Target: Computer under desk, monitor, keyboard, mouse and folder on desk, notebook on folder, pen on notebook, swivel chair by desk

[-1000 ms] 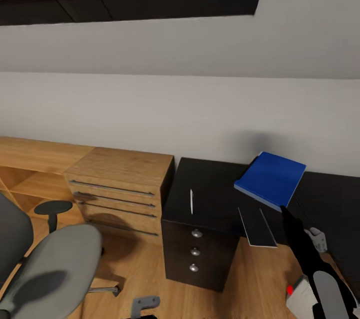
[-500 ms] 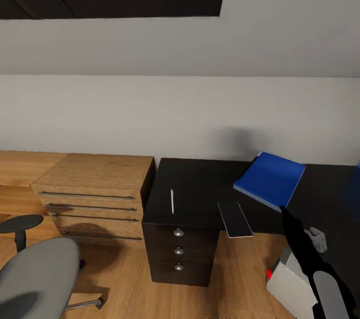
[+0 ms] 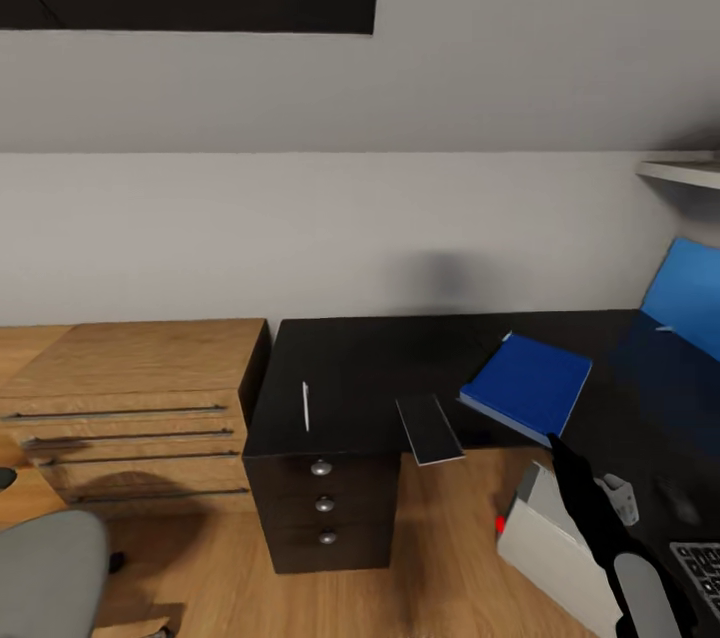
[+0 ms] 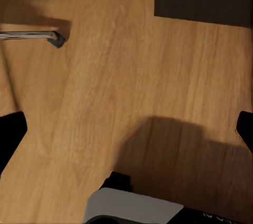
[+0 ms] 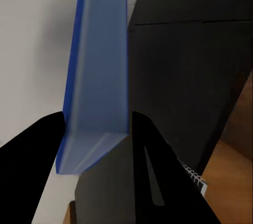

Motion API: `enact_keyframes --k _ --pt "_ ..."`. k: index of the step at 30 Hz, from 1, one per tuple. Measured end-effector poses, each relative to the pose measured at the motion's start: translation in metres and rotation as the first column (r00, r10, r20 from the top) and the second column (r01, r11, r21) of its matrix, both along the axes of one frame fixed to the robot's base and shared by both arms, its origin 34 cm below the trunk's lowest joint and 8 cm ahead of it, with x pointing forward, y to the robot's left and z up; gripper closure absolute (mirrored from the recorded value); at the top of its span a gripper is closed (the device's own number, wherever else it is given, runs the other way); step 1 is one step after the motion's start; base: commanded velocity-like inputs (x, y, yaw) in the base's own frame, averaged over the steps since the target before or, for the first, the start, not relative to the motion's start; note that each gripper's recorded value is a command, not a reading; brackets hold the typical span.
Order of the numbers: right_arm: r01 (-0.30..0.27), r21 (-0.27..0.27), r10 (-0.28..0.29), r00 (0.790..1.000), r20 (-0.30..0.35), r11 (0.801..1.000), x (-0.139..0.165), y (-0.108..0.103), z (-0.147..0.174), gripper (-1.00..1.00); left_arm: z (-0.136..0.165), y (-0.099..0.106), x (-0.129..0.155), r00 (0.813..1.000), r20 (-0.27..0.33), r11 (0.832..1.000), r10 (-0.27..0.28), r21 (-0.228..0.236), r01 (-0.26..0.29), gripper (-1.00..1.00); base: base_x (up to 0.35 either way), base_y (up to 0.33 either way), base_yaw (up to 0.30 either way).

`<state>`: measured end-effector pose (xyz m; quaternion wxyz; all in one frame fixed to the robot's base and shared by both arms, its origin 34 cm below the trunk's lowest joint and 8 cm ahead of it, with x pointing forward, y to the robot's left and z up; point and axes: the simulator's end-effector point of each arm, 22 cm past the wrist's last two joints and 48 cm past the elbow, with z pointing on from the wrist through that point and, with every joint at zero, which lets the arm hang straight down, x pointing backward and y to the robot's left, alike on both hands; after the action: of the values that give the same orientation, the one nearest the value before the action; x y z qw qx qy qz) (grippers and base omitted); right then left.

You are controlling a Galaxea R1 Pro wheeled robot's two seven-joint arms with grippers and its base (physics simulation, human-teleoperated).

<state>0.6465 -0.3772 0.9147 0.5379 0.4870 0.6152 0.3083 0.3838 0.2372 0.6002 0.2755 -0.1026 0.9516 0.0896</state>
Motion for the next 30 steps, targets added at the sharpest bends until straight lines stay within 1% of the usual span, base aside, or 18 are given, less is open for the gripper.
enact_keyframes --k 1,3,4,5,6,7,8,9,10,12,15,17,21,24,26,27,28,30 --pt "0.0 0.001 0.0 1.0 -0.003 1.0 0.0 0.0 -0.001 1.0 0.001 0.002 0.001 1.0 0.005 1.0 0.003 0.002 -0.003 -1.0 0.0 0.0 -0.278" --pt "-0.002 0.006 0.002 1.0 -0.019 1.0 -0.001 0.0 -0.009 1.0 0.002 0.021 0.003 0.998 0.021 0.999 0.052 0.014 -0.052 -1.0 0.0 0.0 -0.278" --pt "-0.002 0.006 0.002 1.0 -0.022 1.0 -0.001 0.0 -0.01 1.0 0.002 0.026 0.003 0.997 0.022 0.997 0.071 0.016 -0.072 -1.0 0.0 0.0 -0.278" --pt "-0.003 0.007 0.003 0.999 -0.032 1.0 -0.002 -0.001 -0.015 1.0 0.001 0.042 0.002 0.991 0.018 0.991 0.135 0.009 -0.136 -1.0 0.0 0.0 -0.278" --pt "-0.003 0.008 0.003 0.999 -0.035 1.0 -0.003 -0.001 -0.016 1.0 0.0 0.045 0.002 0.988 0.015 0.988 0.155 0.001 -0.155 -1.0 0.0 0.0 -0.278" --pt "-0.003 0.01 0.003 0.999 -0.043 1.0 -0.003 -0.002 -0.02 1.0 -0.004 0.05 0.001 0.984 -0.003 0.983 0.18 -0.038 -0.18 -1.0 0.0 0.0 -0.278" --pt "-0.003 0.011 0.004 0.999 -0.046 1.0 -0.004 -0.002 -0.022 1.0 -0.007 0.052 0.001 0.984 -0.02 0.981 0.177 -0.072 -0.178 -1.0 0.0 0.0 -0.278" --pt "-0.003 0.012 0.004 0.999 -0.048 1.0 -0.004 -0.002 -0.022 1.0 -0.008 0.052 0.0 0.985 -0.03 0.981 0.171 -0.089 -0.173 -1.0 0.0 0.0 -0.278" --pt "-0.003 0.013 0.004 0.999 -0.051 1.0 -0.004 -0.001 -0.024 1.0 -0.011 0.052 0.0 0.987 -0.045 0.98 0.157 -0.118 -0.162 -1.0 0.0 0.0 -0.278" --pt "-0.004 0.013 0.004 0.999 -0.053 1.0 -0.004 -0.001 -0.025 1.0 -0.013 0.051 0.0 0.988 -0.056 0.977 0.144 -0.148 -0.15 -1.0 0.0 0.0 -0.276" --pt "-0.01 0.015 0.01 0.998 -0.055 1.0 -0.004 0.002 -0.026 1.0 -0.014 0.05 0.0 0.989 -0.063 0.975 0.132 -0.172 -0.141 -1.0 0.0 0.0 -0.185" --pt "-0.022 0.016 0.023 0.998 -0.05 1.0 -0.001 0.008 -0.024 1.0 -0.013 0.049 0.001 0.99 -0.058 0.974 0.128 -0.179 -0.136 -1.0 0.0 0.0 -0.059" --pt "-0.042 0.018 0.042 0.998 -0.043 0.999 0.002 0.017 -0.021 1.0 -0.009 0.049 0.009 0.991 -0.017 0.975 0.129 -0.178 -0.13 -1.0 0.0 0.0 -0.014" --pt "-0.043 0.017 0.043 0.998 -0.04 0.999 0.002 0.017 -0.021 1.0 -0.009 0.049 0.01 0.991 -0.013 0.976 0.13 -0.177 -0.13 -1.0 0.0 0.0 -0.002" --pt "-0.04 0.021 0.041 0.998 -0.042 0.999 0.003 0.02 -0.022 1.0 -0.009 0.045 0.01 0.992 -0.012 0.975 0.127 -0.182 -0.127 -1.0 0.0 0.0 0.0" --pt "-0.007 0.032 0.008 0.999 -0.048 0.999 0.028 0.016 -0.025 1.0 -0.009 0.042 0.01 0.992 -0.014 0.975 0.126 -0.185 -0.126 -1.0 0.0 0.0 0.0" --pt "0.02 0.038 -0.018 0.999 -0.034 0.999 0.047 0.012 -0.018 1.0 -0.009 0.042 0.01 0.992 -0.014 0.975 0.126 -0.185 -0.126 -1.0 0.0 0.0 0.0" --pt "0.061 0.044 -0.06 0.998 -0.028 0.997 0.073 0.006 -0.013 1.0 -0.009 0.042 0.01 0.992 -0.014 0.975 0.126 -0.185 -0.126 -1.0 0.0 0.0 0.0"
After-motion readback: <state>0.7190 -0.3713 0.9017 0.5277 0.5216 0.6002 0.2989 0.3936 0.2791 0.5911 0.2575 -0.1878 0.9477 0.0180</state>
